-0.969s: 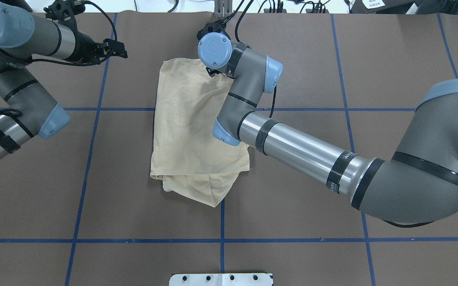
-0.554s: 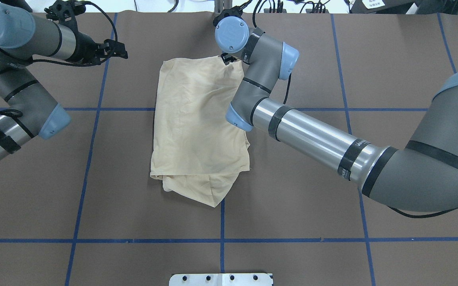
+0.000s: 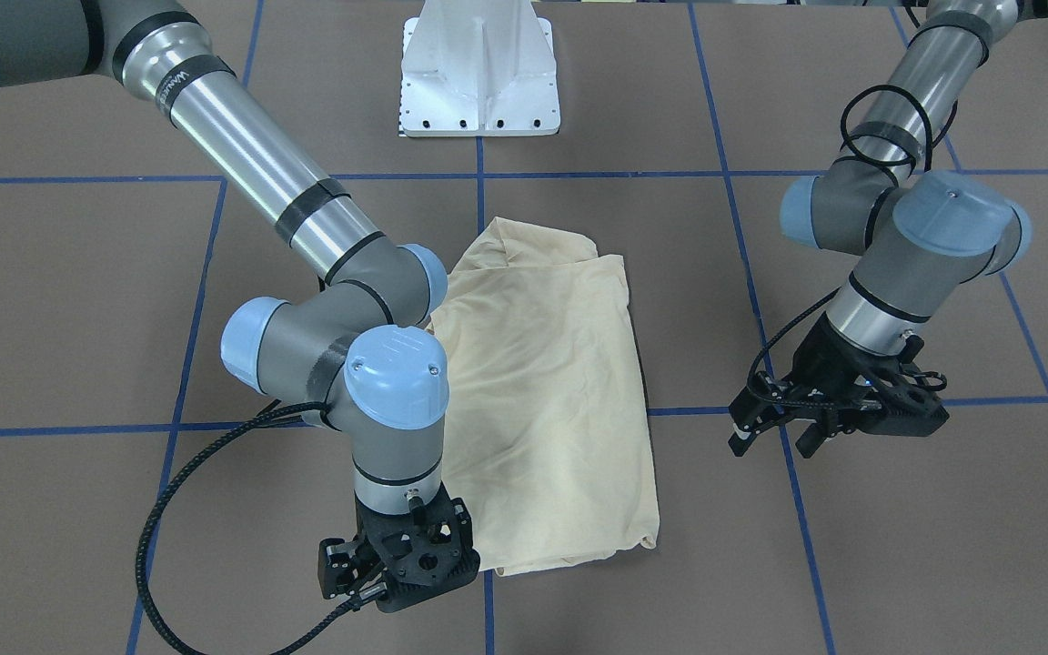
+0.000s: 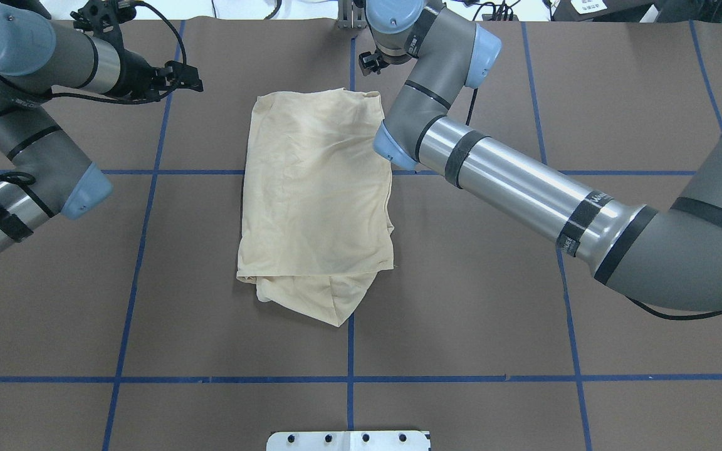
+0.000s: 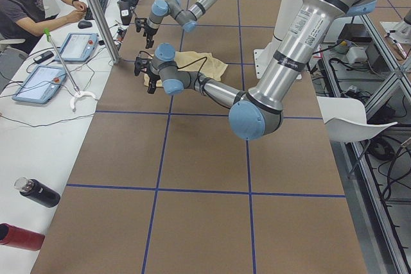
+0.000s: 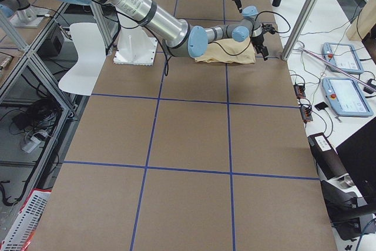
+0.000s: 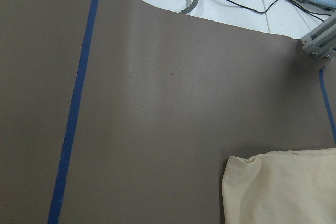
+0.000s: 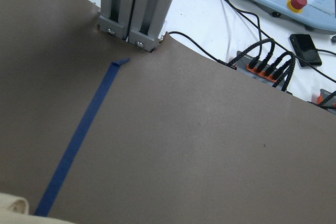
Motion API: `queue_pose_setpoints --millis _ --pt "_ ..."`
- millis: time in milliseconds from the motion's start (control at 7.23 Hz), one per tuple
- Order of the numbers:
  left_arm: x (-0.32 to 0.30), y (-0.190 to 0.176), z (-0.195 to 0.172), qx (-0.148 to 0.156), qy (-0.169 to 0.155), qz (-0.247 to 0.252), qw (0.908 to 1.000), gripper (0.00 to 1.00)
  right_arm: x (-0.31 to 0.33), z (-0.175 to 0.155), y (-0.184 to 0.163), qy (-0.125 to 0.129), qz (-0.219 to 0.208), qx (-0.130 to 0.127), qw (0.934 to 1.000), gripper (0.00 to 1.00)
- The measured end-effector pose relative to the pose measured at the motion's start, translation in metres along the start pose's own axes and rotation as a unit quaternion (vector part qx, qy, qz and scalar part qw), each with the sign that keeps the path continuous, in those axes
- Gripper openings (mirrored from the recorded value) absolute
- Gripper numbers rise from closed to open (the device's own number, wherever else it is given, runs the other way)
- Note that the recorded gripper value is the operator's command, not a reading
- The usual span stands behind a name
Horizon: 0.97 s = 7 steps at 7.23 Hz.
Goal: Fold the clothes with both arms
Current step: 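Lift the right gripper away while the left gripper moves to the bundle's side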
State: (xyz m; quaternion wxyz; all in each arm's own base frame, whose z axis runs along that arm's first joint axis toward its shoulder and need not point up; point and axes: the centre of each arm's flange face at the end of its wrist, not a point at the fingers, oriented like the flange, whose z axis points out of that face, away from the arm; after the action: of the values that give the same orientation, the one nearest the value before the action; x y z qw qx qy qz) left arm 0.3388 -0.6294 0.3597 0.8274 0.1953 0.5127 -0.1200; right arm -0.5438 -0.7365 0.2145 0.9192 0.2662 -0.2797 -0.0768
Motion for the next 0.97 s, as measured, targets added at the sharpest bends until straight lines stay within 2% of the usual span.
queue_pose_setpoints --millis 277,415,554,692,969 --pt "0.009 0.015 -0.024 -0.023 0.029 -0.016 0.9992 1.0 0.005 -0.042 0.01 -0.035 0.016 -0.027 0.9989 1.0" --pt "0.019 0.022 -0.038 -0.036 0.046 -0.038 0.9976 1.0 0.007 -0.057 0.019 -0.058 0.036 -0.045 0.9967 1.0" --pt "0.032 0.032 -0.05 -0.046 0.061 -0.062 0.9951 1.0 0.01 -0.069 0.034 -0.087 0.07 -0.065 0.9916 1.0" --pt "0.044 0.051 -0.058 -0.06 0.074 -0.087 0.9917 1.0 0.016 -0.08 0.055 -0.118 0.11 -0.087 0.9831 1.0" --pt "0.071 0.104 -0.061 -0.094 0.078 -0.131 0.9838 1.0 0.032 -0.103 0.1 -0.161 0.194 -0.124 0.9597 1.0"
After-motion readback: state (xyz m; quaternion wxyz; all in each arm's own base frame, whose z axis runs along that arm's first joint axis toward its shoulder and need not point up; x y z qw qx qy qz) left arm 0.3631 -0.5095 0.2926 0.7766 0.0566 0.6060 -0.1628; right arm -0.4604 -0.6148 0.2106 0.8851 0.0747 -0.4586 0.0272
